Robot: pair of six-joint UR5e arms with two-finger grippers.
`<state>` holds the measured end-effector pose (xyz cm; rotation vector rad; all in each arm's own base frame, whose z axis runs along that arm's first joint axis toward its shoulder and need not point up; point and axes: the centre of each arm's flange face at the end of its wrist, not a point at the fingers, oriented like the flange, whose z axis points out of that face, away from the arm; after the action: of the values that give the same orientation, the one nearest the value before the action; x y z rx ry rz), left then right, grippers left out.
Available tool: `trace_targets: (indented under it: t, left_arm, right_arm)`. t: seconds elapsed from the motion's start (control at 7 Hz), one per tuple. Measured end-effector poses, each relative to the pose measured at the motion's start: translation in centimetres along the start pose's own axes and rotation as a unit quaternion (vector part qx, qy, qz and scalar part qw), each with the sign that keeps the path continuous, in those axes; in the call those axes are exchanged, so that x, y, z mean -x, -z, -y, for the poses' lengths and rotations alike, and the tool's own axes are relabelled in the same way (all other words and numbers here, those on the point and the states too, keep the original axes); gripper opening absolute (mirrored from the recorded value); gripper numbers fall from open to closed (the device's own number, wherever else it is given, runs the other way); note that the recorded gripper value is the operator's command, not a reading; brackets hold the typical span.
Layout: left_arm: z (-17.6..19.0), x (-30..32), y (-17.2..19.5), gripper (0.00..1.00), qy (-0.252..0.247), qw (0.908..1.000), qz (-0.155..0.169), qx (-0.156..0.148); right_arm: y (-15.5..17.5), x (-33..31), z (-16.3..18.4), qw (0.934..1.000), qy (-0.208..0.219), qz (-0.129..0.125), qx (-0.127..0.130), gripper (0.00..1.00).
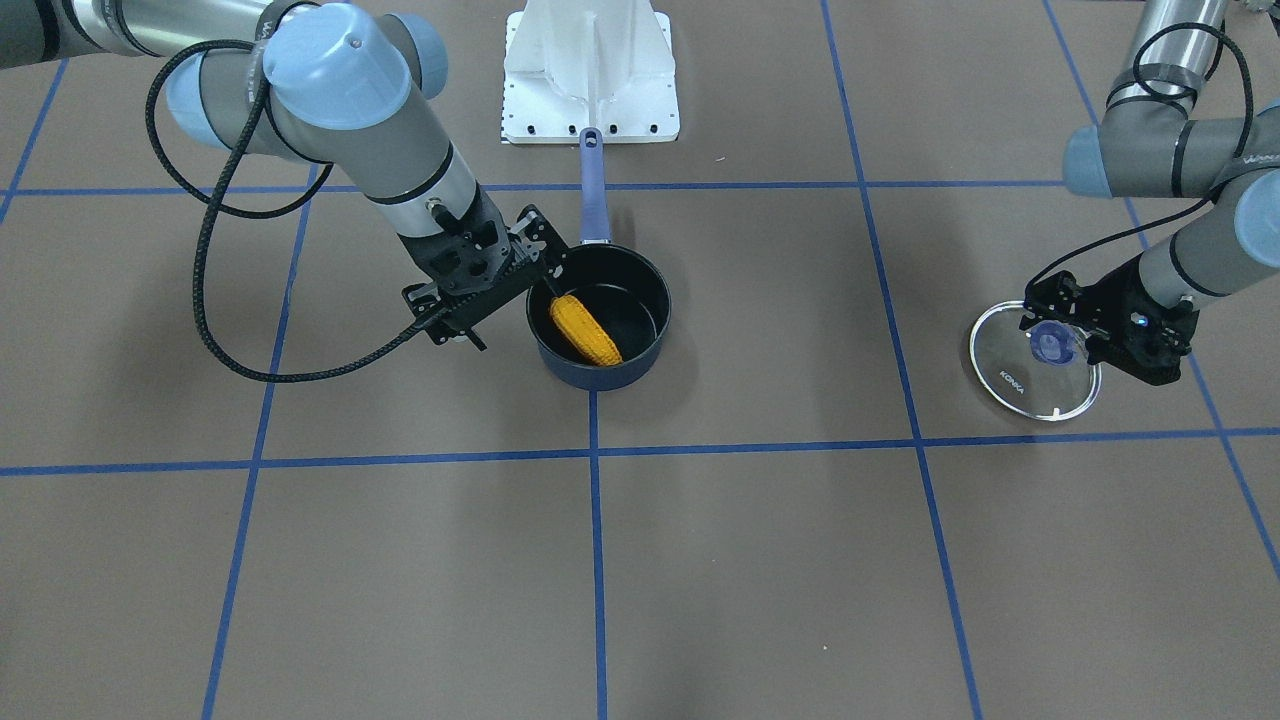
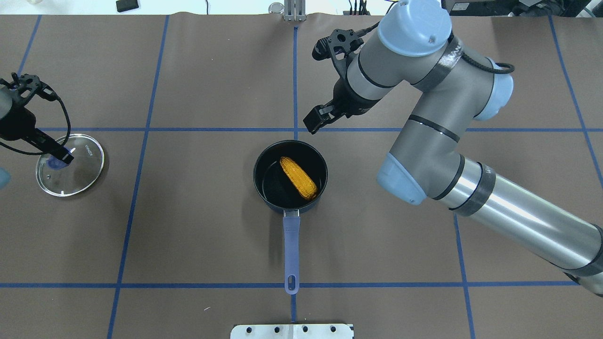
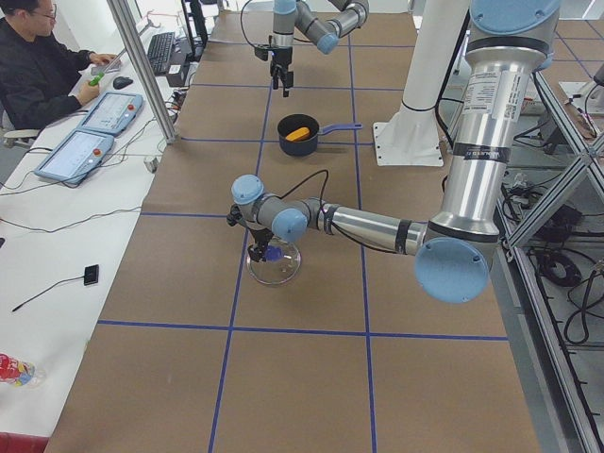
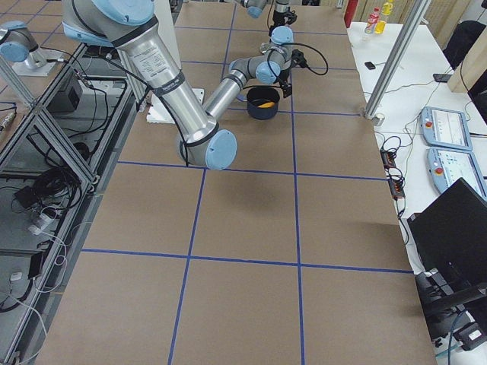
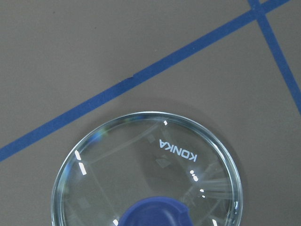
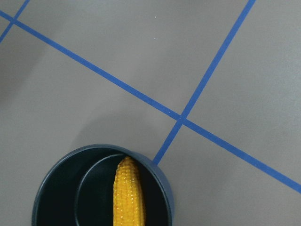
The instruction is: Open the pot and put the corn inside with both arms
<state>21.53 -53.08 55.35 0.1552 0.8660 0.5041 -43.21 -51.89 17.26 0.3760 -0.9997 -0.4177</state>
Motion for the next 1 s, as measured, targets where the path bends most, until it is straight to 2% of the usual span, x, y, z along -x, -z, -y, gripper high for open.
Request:
trace_targets:
  t: [0.14, 0.43, 0.71, 1.0]
  left_arm:
    - [0.2, 1.4, 2.0, 0.99, 0.013, 0.9998, 0.007, -0.016]
    - [-0.8, 6.8, 7.9, 1.0, 0.065, 0.9959, 0.032, -0.054]
    - [-2.8, 11.5, 11.5, 1.0, 0.098, 0.9919, 0.052, -0.061]
    - [-4.9, 15.4, 12.8, 1.0, 0.107, 0.9907, 0.062, -0.058]
  right_arm:
    - [1.7, -3.3, 0.2, 0.9997, -0.018, -0.013, -0.009, 1.0]
    - [4.0, -12.6, -1.9, 0.9959, -0.067, -0.059, -0.014, 1.0]
    - [5.5, -21.9, -5.5, 0.985, -0.133, -0.111, 0.002, 1.0]
    - [7.3, -30.1, -10.5, 0.9722, -0.179, -0.15, 0.018, 1.0]
